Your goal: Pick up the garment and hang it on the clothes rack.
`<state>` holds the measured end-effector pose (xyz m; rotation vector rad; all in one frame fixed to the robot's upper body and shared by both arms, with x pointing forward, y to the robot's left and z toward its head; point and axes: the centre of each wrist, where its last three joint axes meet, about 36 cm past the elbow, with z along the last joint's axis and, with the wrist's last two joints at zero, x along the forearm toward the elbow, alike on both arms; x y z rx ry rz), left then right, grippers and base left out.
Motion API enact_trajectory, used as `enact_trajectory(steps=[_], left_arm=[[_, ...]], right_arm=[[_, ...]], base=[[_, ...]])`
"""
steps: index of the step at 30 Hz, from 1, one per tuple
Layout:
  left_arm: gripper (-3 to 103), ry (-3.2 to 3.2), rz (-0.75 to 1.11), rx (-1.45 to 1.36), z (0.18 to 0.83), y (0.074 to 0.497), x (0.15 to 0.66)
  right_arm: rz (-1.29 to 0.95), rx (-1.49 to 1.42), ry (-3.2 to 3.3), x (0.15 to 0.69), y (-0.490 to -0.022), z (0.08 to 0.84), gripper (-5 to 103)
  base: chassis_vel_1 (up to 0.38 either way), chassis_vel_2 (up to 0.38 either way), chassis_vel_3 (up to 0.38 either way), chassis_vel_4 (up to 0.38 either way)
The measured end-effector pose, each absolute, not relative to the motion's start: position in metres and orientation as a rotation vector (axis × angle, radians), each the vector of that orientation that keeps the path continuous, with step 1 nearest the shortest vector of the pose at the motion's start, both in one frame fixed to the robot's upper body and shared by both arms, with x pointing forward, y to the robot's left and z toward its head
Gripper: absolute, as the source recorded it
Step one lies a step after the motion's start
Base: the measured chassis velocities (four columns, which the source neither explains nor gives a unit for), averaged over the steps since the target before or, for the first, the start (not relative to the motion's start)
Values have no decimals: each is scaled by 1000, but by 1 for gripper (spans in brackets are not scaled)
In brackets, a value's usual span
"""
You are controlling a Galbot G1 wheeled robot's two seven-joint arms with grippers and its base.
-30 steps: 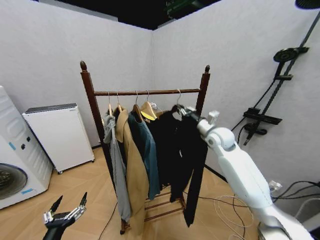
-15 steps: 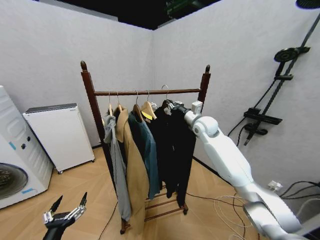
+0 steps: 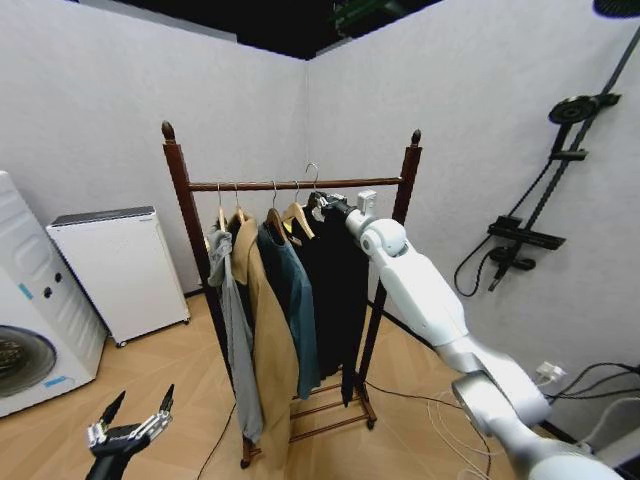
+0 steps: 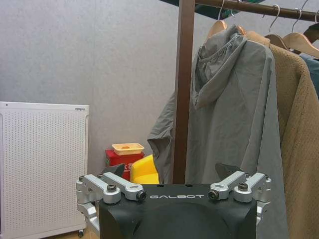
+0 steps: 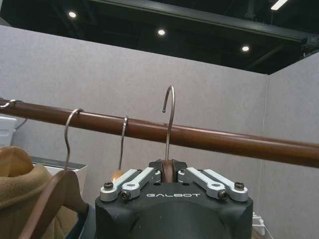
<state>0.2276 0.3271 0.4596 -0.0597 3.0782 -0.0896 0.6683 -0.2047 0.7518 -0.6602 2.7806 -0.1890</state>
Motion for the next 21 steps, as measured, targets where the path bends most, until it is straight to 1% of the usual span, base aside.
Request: enact_trajectory(steps=[6, 21], left_arm=[[100, 3078, -90, -60, 460, 327, 228], [100, 3078, -89, -60, 460, 327, 228]], right_arm=[[-163, -601, 2827, 682, -215, 743, 9], [-151, -556, 2850, 690, -236, 744, 9]], base=[[0, 0, 0, 0], [0, 0, 0, 0]])
